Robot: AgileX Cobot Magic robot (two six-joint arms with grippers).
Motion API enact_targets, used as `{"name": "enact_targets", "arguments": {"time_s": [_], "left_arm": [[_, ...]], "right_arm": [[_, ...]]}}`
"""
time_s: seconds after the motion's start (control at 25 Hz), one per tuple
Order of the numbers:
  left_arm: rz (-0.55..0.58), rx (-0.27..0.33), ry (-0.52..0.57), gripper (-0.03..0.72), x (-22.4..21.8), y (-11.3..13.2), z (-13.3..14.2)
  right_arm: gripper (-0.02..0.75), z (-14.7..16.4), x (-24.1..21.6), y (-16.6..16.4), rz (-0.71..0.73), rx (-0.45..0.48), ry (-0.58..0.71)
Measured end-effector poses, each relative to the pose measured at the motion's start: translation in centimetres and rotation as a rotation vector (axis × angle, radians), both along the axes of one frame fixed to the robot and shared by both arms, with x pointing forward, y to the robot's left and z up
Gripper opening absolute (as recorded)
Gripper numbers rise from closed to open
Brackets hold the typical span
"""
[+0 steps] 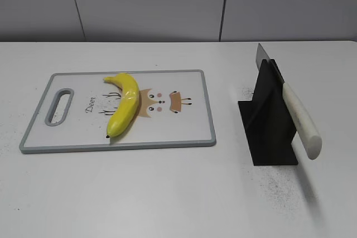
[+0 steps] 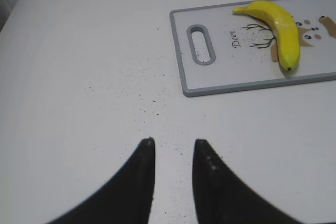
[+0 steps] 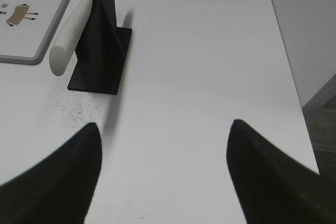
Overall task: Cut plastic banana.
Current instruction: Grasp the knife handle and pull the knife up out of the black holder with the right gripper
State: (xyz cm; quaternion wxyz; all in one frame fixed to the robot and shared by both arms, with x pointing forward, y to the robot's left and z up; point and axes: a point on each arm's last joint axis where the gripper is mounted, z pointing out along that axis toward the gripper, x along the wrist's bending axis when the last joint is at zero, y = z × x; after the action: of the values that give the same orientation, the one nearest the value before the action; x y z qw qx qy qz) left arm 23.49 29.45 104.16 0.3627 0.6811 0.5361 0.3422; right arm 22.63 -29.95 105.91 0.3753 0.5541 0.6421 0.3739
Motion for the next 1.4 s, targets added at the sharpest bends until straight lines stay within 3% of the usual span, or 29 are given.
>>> {"name": "enact_targets", "arguments": {"time_s": [1.4], "left_arm": [[0.001, 0.000, 0.001, 0.221, 0.00, 0.00, -0.01]], "right_arm": [[0.561, 0.00, 0.00, 0.05, 0.004, 0.005, 0.000]]}}
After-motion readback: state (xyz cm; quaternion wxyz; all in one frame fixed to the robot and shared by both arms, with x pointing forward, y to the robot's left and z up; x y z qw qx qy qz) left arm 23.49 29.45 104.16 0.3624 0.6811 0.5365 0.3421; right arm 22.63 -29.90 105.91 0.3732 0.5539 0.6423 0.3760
